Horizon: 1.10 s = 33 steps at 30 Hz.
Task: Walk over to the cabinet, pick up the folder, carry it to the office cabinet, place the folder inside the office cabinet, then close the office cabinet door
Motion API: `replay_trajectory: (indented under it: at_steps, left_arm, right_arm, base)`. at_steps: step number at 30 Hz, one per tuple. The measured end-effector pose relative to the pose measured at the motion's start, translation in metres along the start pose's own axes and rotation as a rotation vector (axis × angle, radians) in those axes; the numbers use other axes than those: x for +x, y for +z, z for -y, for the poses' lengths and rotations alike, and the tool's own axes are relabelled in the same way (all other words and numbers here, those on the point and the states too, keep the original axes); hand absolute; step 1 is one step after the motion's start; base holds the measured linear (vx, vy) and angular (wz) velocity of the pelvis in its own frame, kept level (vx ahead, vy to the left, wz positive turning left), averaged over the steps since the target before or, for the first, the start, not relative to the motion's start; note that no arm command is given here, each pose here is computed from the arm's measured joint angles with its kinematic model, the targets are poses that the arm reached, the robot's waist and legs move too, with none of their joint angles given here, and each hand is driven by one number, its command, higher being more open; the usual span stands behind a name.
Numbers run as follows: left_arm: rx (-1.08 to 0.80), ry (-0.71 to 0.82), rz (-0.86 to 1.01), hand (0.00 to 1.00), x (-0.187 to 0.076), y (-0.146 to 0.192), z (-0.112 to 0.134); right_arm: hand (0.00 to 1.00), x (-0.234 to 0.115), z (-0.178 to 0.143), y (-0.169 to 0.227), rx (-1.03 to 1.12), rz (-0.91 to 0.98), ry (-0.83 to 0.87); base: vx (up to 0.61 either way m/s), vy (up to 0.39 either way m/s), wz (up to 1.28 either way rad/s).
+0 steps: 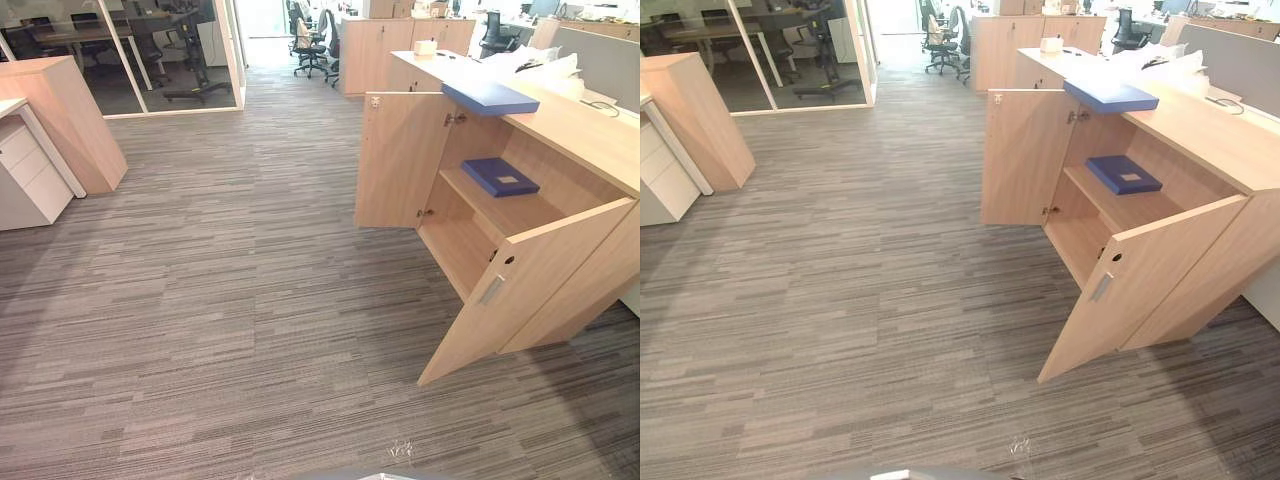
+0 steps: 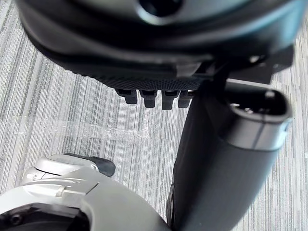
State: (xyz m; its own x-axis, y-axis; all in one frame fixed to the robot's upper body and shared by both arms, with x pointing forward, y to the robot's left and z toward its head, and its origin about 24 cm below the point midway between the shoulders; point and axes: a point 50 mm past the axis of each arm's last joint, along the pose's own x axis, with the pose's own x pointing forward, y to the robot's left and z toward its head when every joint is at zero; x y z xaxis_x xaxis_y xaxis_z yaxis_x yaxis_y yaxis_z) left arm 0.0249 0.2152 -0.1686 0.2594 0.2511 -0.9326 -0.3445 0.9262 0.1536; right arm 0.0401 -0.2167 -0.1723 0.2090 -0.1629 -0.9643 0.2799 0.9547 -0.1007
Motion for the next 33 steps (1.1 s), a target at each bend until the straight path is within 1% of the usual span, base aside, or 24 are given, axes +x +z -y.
replay_trajectory:
  at_steps: [7, 18, 21, 23, 25, 27, 33]
  left_arm:
    - [-0.029, -0.033, -0.003, 1.0, 0.0, 0.001, 0.001]
    - [-0.027, -0.032, -0.003, 1.0, 0.0, 0.0, 0.001]
    - [-0.031, -0.037, 0.022, 1.0, 0.002, 0.008, 0.004]
    - [-0.057, -0.048, 0.066, 1.0, 0.002, 0.017, 0.01]
    - [-0.17, -0.028, 0.121, 1.0, 0.001, 0.027, 0.012]
    - [-0.226, -0.008, 0.151, 1.0, 0.0, 0.034, 0.014]
    - [-0.269, 0.015, 0.183, 1.0, -0.001, 0.04, 0.012]
  right_arm:
    - [1.0, 0.001, 0.0, 0.002, 0.015, -0.005, 0.002]
    - [1.0, 0.001, 0.0, 0.002, 0.016, -0.005, 0.001]
    - [1.0, 0.001, -0.001, 0.006, 0.016, 0.009, 0.003]
    - [1.0, 0.002, 0.002, 0.014, 0.017, 0.028, -0.004]
    - [1.0, 0.001, 0.002, 0.024, 0.013, 0.075, -0.02]
    - [1.0, 0.001, 0.002, 0.028, 0.03, 0.092, -0.032]
    - [1.0, 0.001, 0.0, 0.026, 0.195, 0.091, -0.029]
  base:
    - [0.01, 0.013, -0.02]
    - [0.0, 0.0, 0.0]
    - [-0.04, 0.015, 0.02]
    - [-0.09, 0.045, -0.04]
    - [-0.08, 0.058, -0.2]
    - [0.0, 0.055, -0.26]
    - [0.17, 0.144, -0.14]
